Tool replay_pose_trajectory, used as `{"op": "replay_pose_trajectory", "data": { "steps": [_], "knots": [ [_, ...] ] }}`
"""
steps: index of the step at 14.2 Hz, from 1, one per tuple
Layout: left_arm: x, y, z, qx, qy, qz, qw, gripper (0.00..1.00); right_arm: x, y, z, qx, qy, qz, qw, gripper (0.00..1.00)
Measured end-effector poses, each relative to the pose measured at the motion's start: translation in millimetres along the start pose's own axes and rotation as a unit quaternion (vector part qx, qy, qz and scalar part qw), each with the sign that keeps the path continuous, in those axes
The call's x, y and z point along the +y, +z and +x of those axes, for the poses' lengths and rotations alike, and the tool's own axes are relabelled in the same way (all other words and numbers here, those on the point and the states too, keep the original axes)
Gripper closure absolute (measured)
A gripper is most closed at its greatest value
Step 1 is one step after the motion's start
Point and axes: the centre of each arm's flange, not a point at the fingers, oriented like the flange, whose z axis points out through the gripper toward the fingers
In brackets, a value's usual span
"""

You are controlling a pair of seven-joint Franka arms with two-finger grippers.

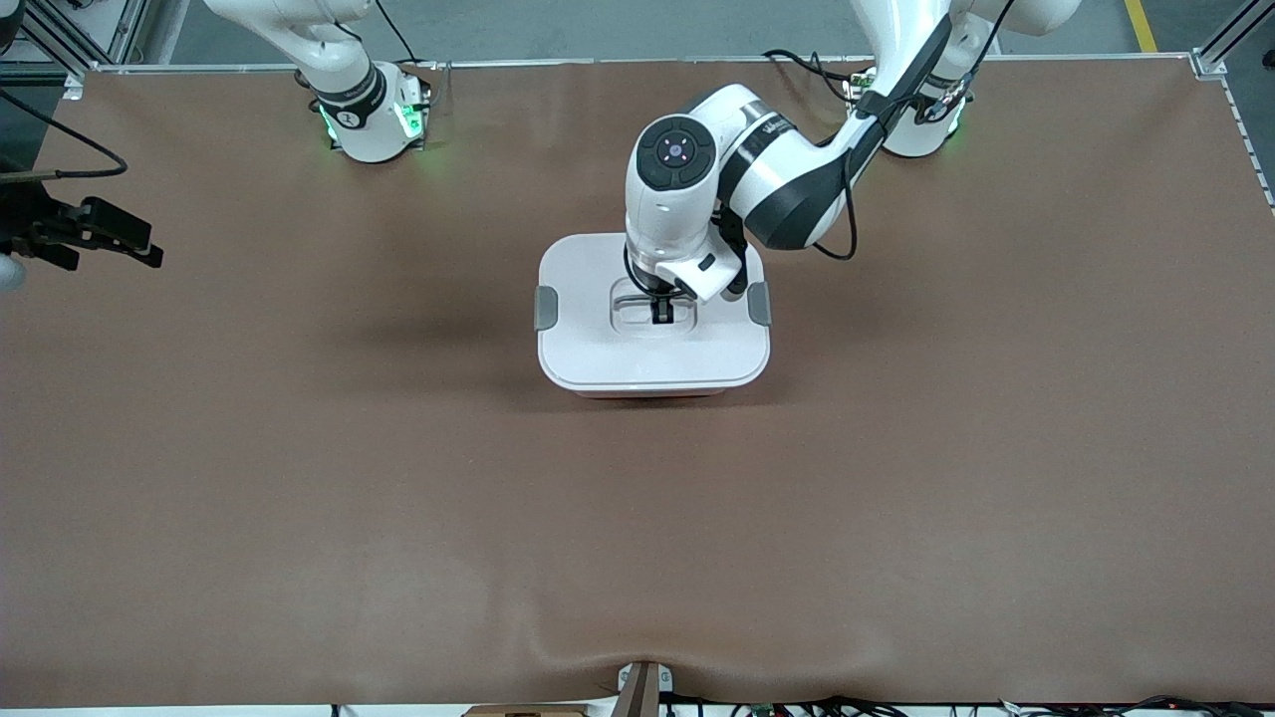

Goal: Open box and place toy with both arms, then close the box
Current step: 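Lower the white lid onto the box with the left gripper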

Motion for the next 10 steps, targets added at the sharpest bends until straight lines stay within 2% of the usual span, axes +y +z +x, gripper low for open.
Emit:
{"op": "replay_pose_trajectory", "data": {
  "steps": [10],
  "knots": [
    [-7, 13, -2, 0.01, -0.017, 0.007, 1.0, 0.93, 1, 2, 0, -0.004, 0.001, 0.0, 1.0, 0.0]
  ]
}}
